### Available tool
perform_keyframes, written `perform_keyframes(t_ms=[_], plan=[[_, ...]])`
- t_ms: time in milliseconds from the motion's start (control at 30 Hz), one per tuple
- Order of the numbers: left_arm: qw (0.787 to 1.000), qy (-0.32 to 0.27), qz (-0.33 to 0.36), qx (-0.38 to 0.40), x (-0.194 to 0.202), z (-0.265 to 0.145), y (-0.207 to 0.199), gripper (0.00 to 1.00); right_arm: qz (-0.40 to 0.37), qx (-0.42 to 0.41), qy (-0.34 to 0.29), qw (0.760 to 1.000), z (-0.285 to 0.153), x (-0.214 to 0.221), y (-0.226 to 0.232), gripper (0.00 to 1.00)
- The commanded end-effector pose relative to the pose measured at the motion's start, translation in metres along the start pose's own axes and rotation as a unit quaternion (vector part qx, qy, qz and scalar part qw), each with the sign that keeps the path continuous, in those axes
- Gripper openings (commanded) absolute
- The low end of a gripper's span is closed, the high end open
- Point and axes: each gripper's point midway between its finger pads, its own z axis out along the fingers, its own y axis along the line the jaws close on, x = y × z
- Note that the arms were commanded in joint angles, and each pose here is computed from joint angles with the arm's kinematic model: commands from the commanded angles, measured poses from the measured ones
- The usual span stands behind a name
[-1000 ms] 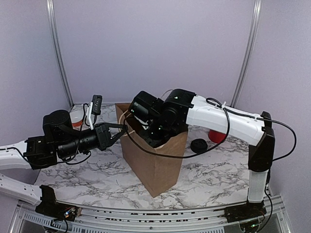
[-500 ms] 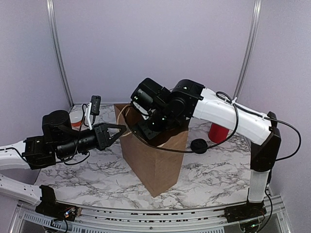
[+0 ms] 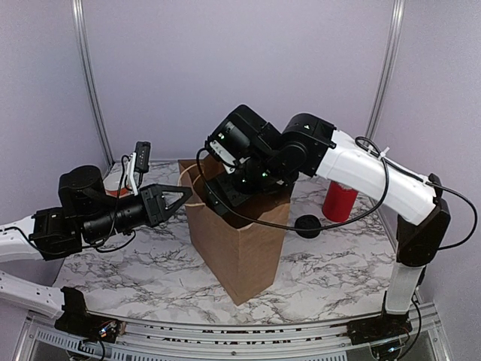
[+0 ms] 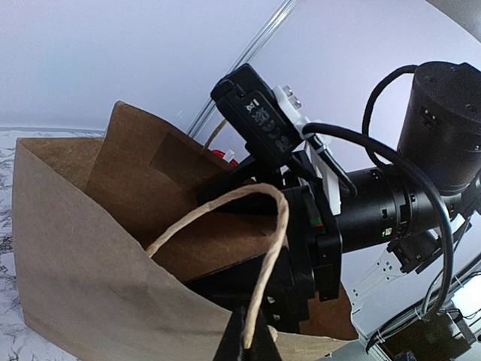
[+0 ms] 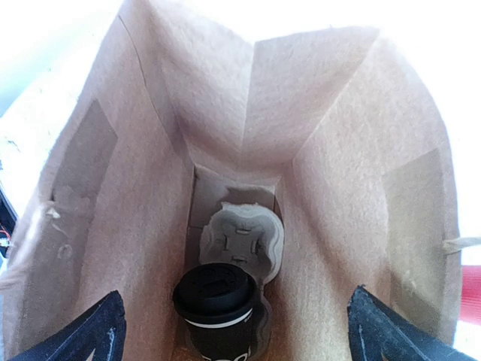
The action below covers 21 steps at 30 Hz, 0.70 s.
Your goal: Pack the takeout coffee
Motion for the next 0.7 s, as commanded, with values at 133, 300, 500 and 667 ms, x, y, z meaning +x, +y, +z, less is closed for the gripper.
perform_keyframes(t_ms=[133, 300, 500, 667], plan=[[1.000, -0.011, -0.001, 0.007, -0.013, -0.003, -0.010, 0.02, 0.018, -0.032, -0.089, 0.995, -0.052, -0.041, 0.001, 1.00], [1.000, -0.015, -0.003, 0.007, -0.015, -0.004, -0.011, 0.10, 0.023, -0.042, -0.108, 0.993, -0.065, -0.047, 0.000, 1.00], [1.000, -0.013, -0.004, 0.008, -0.018, -0.007, -0.013, 0.26, 0.026, -0.082, -0.148, 0.985, -0.091, -0.057, 0.005, 1.00], [1.000, -0.018, -0.004, 0.007, -0.023, -0.013, -0.014, 0.39, 0.022, -0.115, -0.179, 0.977, -0.111, -0.061, 0.008, 1.00]])
